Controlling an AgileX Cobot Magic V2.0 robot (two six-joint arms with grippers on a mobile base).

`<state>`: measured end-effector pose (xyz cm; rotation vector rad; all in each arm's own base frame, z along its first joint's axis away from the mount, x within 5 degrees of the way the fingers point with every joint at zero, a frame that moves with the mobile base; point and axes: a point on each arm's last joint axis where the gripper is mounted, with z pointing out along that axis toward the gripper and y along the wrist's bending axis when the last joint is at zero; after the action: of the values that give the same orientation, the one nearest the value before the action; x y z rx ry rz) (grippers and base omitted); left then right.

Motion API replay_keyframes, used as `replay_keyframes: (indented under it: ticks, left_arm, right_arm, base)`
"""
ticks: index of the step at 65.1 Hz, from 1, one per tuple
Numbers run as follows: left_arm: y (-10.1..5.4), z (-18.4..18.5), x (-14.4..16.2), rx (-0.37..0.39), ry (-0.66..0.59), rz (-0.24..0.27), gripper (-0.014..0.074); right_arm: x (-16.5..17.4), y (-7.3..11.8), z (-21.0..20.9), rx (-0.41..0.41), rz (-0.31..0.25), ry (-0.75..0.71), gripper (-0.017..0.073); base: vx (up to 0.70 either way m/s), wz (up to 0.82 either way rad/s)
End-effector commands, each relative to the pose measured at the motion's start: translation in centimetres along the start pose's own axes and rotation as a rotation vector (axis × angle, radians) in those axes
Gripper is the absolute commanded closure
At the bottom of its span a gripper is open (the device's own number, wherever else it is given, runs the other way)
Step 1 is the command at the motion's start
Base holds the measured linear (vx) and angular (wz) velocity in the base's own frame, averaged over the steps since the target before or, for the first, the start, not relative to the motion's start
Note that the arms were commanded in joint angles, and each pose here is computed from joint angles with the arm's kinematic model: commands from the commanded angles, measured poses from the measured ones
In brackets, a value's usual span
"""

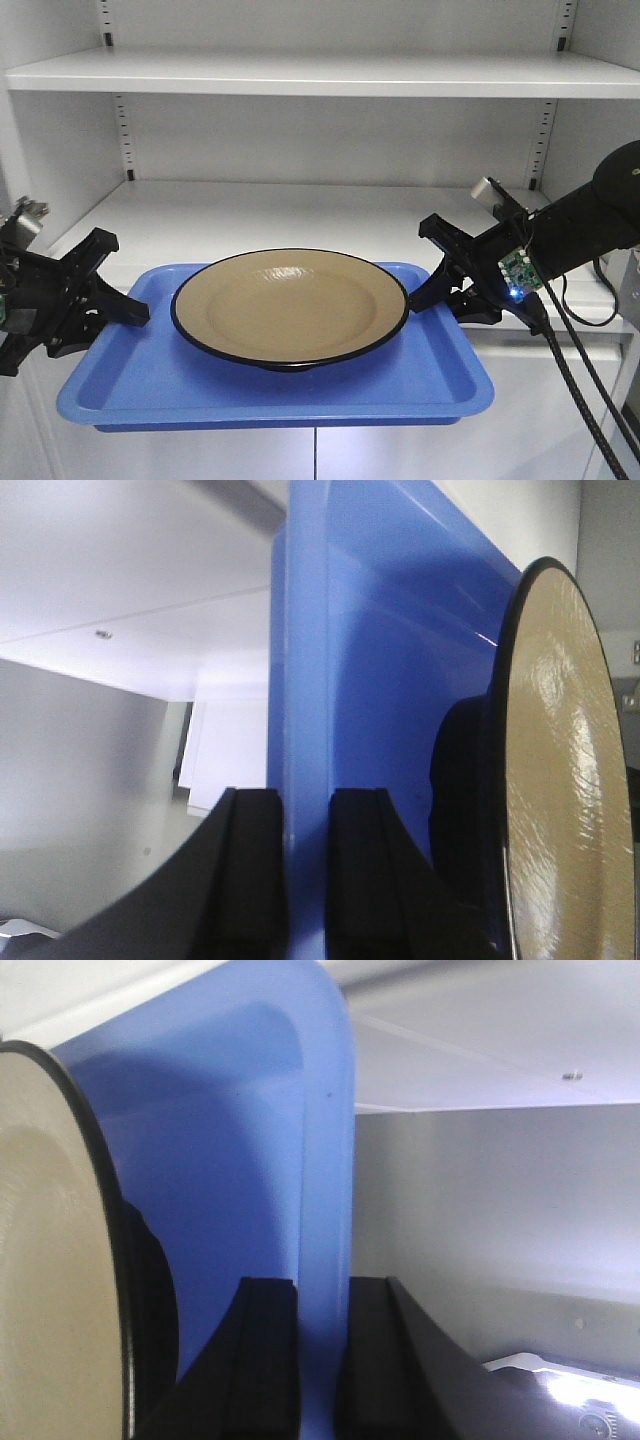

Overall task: Place disk in tray to left cabinet
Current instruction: 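Hold the tray with both grippers while driving up to the cabinet shelf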

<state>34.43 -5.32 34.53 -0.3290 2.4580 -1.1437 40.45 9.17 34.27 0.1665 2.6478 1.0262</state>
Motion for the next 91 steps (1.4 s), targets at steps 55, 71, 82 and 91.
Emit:
replay_keyframes:
  ticks: [55,71,82,91]
  left_arm:
    - [-4.97,-1.85,1.12,0.265,0.012,-0.06,0.0594]
    - [-4.97,-1.85,1.12,0.265,0.012,-0.06,0.0594]
    - [-4.97,-1.85,1.12,0.265,0.012,-0.06,0.0594]
    - [-4.97,-1.85,1.12,0.265,0.012,-0.06,0.0594]
  right_arm:
    - [1.5,4.75,-2.42,-0.23,-0.009,0.011,0.0565]
    - [1.5,4.75,-2.42,-0.23,-0.009,0.011,0.0565]
    - [1.5,4.75,-2.42,-0.23,-0.009,0.011,0.0565]
    - [1.5,4.75,-2.42,-0.23,-0.009,0.011,0.0565]
  base:
    - [0.23,-0.09]
    - [0.09,-0.03]
    - [0.05,-0.03]
    - [0.02,-0.02]
